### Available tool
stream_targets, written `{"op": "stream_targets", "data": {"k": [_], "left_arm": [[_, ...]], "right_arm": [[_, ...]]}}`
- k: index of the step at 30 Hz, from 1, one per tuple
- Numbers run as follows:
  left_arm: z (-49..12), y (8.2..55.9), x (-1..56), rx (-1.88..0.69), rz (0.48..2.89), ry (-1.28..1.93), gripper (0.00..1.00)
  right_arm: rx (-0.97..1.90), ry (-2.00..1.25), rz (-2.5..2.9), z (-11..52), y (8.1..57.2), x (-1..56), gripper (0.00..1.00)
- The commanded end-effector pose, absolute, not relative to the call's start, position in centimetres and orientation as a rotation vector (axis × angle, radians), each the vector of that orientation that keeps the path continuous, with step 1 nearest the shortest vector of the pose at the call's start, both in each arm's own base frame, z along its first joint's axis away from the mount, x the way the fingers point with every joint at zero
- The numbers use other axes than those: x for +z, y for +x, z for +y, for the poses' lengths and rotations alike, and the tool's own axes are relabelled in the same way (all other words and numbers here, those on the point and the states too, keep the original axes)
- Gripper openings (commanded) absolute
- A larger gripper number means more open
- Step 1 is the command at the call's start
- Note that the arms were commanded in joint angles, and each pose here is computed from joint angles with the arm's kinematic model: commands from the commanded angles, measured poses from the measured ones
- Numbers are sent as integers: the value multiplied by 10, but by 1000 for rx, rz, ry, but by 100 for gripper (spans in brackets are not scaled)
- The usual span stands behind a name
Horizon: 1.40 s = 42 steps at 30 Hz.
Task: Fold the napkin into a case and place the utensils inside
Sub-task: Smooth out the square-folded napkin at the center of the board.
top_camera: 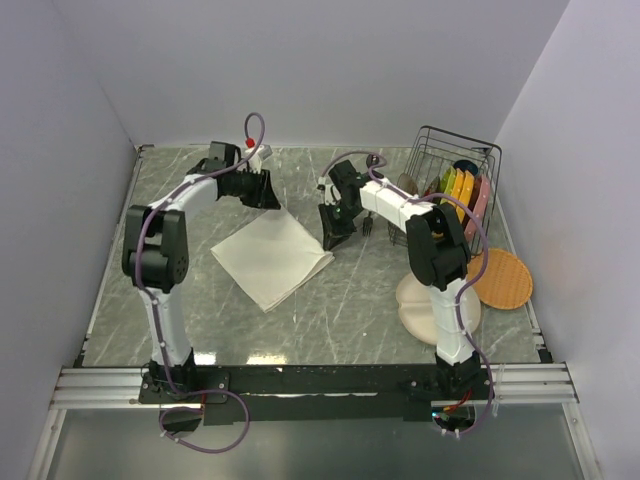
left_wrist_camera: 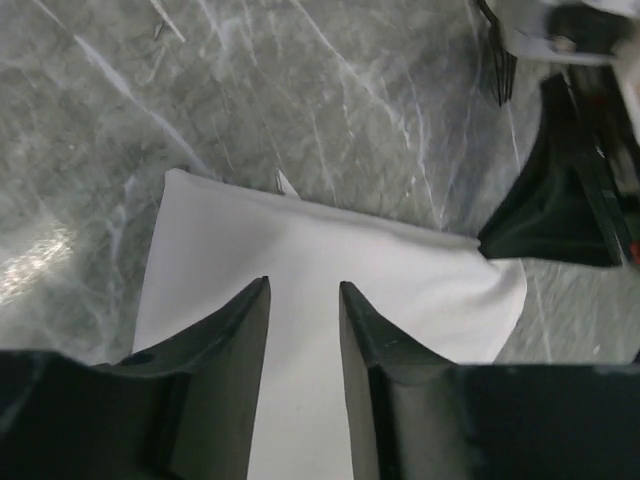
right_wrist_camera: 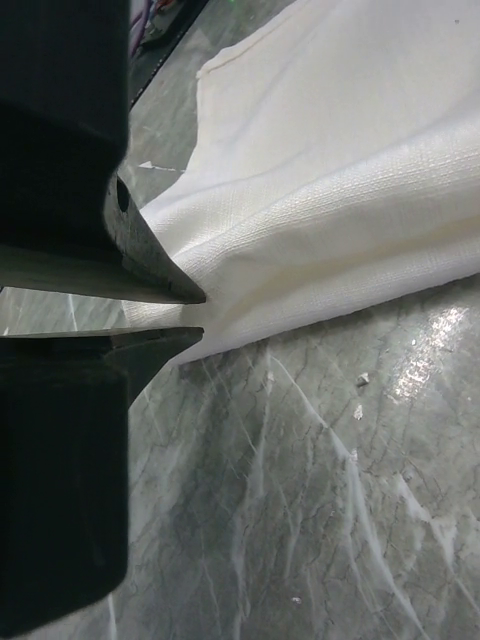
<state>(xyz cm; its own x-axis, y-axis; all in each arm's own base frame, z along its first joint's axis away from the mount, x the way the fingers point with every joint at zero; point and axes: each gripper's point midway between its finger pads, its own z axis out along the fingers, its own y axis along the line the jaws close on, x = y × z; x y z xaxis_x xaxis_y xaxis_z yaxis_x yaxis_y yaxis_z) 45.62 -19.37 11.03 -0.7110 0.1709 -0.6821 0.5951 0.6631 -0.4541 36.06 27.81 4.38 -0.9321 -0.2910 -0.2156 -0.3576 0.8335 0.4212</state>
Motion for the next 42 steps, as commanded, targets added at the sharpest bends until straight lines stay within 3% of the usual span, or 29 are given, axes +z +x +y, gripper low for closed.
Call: {"op": "stream_targets", "data": {"k": [1,4,10,12,14,16,18,20,21,22,24,26,27,30,34,35,37,39,42], "left_arm": [[-207,482,107,-1012,2262,445,36],[-202,496,75,-995,2332,375,33],[-170,513,26,-936,2474,183,23],[-165,513,24,-942,2483,168,23],[-163,511,33,-976,2457,184,32],[-167,508,61,-1034,2365,251,48],[-171,501,101,-1067,2265,313,55],[-170,499,135,-1056,2168,364,64],[-168,492,165,-1021,2101,409,67],[-162,491,178,-955,2072,422,75],[-151,480,219,-809,1966,494,80],[-137,476,244,-641,1882,563,96],[-133,465,266,-590,1821,585,99],[-131,449,290,-522,1690,645,99],[-142,442,285,-632,1641,592,99],[-147,445,294,-726,1682,506,99],[-163,448,258,-934,1838,444,99],[-179,451,233,-1178,1945,284,99],[-196,456,213,-1358,1946,120,99]], "right_arm": [[689,-525,2820,275,368,53,15],[631,-529,2837,270,372,38,7],[482,-556,2858,253,376,20,6],[464,-584,2853,250,376,24,6],[480,-603,2804,254,383,44,9],[521,-614,2759,257,387,66,26],[598,-622,2643,264,398,110,46],[660,-633,2509,270,406,157,56],[716,-645,2438,277,410,175,69],[728,-653,2379,279,414,191,75],[744,-659,2213,286,422,232,88],[741,-645,2117,287,425,254,94],[743,-620,2016,293,437,271,100],[850,-504,1997,304,444,265,100],[1259,-526,2119,342,427,256,100],[1297,-514,2196,348,423,232,100],[1357,-471,2311,352,404,197,100],[1420,-468,2284,360,391,194,100],[1496,-438,2368,366,363,167,100]]}}
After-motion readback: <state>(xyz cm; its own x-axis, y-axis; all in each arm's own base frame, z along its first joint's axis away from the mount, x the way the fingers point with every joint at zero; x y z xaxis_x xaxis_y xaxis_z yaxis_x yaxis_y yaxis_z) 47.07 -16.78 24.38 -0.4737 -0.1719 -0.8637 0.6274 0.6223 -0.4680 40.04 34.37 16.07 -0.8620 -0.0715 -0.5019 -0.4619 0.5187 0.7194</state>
